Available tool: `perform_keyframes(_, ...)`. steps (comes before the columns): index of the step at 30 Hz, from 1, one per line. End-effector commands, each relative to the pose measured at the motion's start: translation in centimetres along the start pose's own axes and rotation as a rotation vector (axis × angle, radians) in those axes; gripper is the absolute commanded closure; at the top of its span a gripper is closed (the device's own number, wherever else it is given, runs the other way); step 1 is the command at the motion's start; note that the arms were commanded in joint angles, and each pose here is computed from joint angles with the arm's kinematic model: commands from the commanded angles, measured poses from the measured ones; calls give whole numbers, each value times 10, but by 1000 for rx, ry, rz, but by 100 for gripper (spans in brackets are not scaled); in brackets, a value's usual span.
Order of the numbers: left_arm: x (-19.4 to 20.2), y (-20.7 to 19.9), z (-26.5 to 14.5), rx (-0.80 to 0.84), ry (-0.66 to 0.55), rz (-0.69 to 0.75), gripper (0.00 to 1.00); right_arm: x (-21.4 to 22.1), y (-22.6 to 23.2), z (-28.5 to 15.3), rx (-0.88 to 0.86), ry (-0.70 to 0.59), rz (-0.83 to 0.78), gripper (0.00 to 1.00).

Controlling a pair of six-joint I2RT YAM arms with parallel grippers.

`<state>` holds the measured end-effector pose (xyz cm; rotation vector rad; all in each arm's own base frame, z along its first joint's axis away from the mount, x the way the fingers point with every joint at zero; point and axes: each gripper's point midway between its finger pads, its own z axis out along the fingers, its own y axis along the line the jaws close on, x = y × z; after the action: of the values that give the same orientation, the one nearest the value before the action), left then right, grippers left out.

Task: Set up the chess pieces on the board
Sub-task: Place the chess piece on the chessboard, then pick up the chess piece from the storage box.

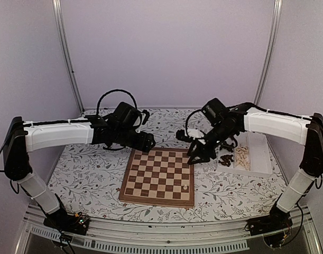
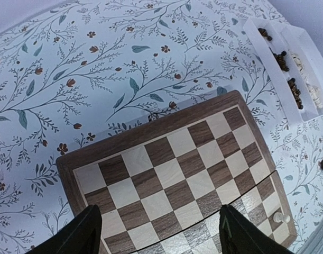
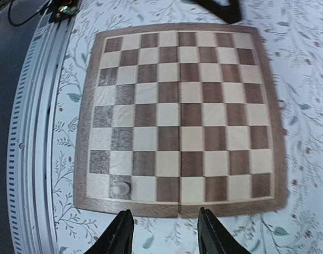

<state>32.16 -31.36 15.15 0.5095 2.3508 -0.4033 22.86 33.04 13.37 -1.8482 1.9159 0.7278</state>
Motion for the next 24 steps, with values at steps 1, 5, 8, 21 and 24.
perform_keyframes(1,-11,-17,0,77,-46,22,22,10,-47,-76,126,-111,138,55)
perform_keyframes(5,-13,-35,0,133,-68,64,22,68,-99,-121,295,-105,334,60)
perform_keyframes(8,-10,-47,4,175,-71,97,23,131,-138,-150,467,-48,508,66)
perform_keyframes(21,2,-75,15,235,-26,165,25,248,-144,-136,538,198,762,75)
perform_keyframes(24,3,-76,15,237,-23,167,24,261,-126,-131,505,274,739,76)
